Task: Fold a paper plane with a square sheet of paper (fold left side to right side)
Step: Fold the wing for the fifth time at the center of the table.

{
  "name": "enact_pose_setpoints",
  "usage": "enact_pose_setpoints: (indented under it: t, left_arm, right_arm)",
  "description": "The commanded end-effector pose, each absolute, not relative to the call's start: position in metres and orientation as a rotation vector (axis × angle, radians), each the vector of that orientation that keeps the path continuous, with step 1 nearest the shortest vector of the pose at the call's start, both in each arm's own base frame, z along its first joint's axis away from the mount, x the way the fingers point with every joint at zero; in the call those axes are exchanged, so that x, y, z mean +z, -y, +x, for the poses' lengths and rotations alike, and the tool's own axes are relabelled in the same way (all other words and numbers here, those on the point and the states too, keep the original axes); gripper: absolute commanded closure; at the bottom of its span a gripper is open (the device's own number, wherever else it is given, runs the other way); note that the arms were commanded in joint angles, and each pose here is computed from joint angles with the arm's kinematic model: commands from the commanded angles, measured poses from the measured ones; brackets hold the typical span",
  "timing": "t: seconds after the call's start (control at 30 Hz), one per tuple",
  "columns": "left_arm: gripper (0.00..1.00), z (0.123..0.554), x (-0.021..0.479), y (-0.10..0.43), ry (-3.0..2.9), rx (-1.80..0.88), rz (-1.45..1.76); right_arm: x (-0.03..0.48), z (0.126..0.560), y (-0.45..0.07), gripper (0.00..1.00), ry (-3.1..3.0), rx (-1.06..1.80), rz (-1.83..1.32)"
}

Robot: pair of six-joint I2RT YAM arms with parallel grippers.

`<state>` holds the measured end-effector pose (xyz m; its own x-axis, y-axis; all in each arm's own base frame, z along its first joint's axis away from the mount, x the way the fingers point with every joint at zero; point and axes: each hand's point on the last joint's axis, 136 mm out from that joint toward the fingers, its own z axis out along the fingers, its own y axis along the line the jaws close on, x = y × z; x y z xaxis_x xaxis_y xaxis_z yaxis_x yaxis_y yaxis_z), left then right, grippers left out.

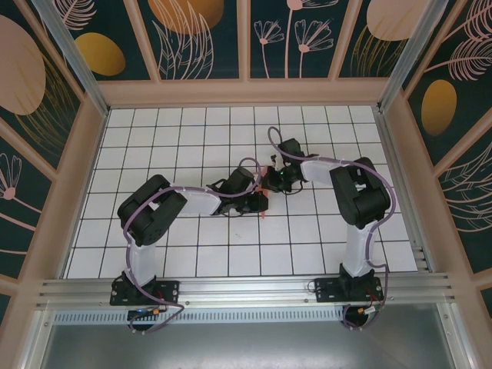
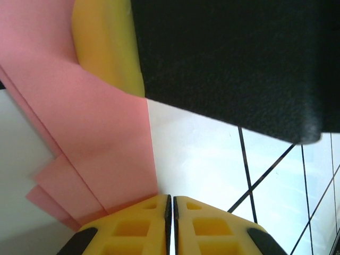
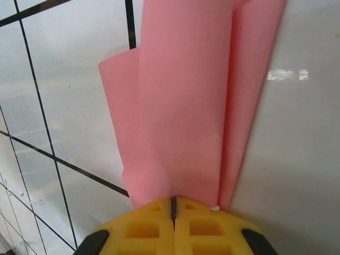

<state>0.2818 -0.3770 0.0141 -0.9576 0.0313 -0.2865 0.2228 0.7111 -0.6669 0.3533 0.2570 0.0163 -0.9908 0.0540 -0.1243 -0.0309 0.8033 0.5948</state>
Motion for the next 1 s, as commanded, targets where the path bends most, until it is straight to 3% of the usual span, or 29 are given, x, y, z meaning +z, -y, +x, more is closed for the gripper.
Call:
enact_pose_setpoints:
  t: [0.0, 0.97]
  left_arm:
    - [0.85, 0.227, -0.060, 0.339, -2.976, -0.870, 0.175]
    - [0.86, 0.228, -0.061, 0.340, -2.975, -0.879, 0.171]
  right_arm:
    - [-0.005, 0.406, -0.226, 0.93, -2.759, 0.707, 0.071]
    - [-0.007, 0.475, -0.195, 0.92, -2.709, 0.609, 0.071]
